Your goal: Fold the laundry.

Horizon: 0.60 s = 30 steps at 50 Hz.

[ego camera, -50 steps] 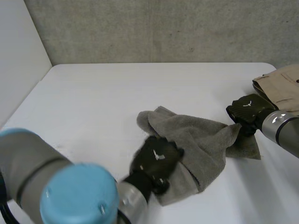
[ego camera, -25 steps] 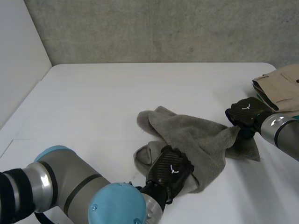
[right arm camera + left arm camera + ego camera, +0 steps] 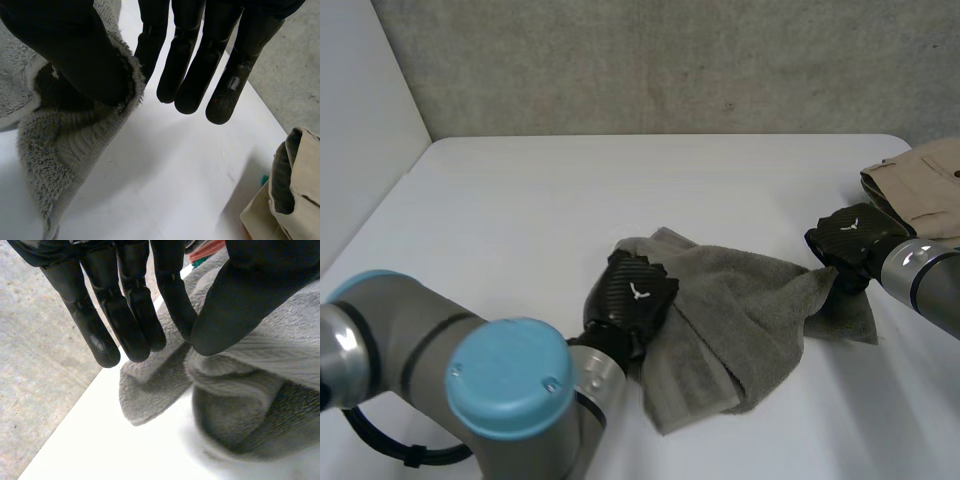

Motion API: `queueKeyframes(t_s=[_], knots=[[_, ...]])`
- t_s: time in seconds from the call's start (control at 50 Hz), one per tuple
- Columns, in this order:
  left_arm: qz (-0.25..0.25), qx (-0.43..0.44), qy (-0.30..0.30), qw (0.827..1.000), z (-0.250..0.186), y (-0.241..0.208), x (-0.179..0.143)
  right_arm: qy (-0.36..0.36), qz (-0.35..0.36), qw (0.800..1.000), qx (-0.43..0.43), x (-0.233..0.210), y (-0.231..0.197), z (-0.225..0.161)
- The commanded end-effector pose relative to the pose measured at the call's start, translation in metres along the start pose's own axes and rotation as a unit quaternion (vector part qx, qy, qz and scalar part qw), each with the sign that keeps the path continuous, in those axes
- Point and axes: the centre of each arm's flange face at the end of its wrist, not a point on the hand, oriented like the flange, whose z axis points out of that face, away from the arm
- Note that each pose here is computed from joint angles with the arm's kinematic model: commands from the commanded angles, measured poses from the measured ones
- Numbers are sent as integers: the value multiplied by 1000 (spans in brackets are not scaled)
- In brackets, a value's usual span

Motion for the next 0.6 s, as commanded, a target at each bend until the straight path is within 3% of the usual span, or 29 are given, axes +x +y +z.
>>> queueKeyframes(t_s=[0.02, 0.08, 0.22, 0.6], knots=[[4, 21, 75, 997, -17, -2, 19, -9, 0, 1000, -3, -7, 1, -2], [11, 36, 112, 993, -27, -6, 36, -9, 0, 1000, -3, -7, 1, -2], [18, 23, 128, 991, -25, 4, 47, -10, 1, 1000, -5, -7, 2, -1], [63, 14, 127, 990, -3, 19, 58, -17, 3, 1000, -12, -11, 8, 2]])
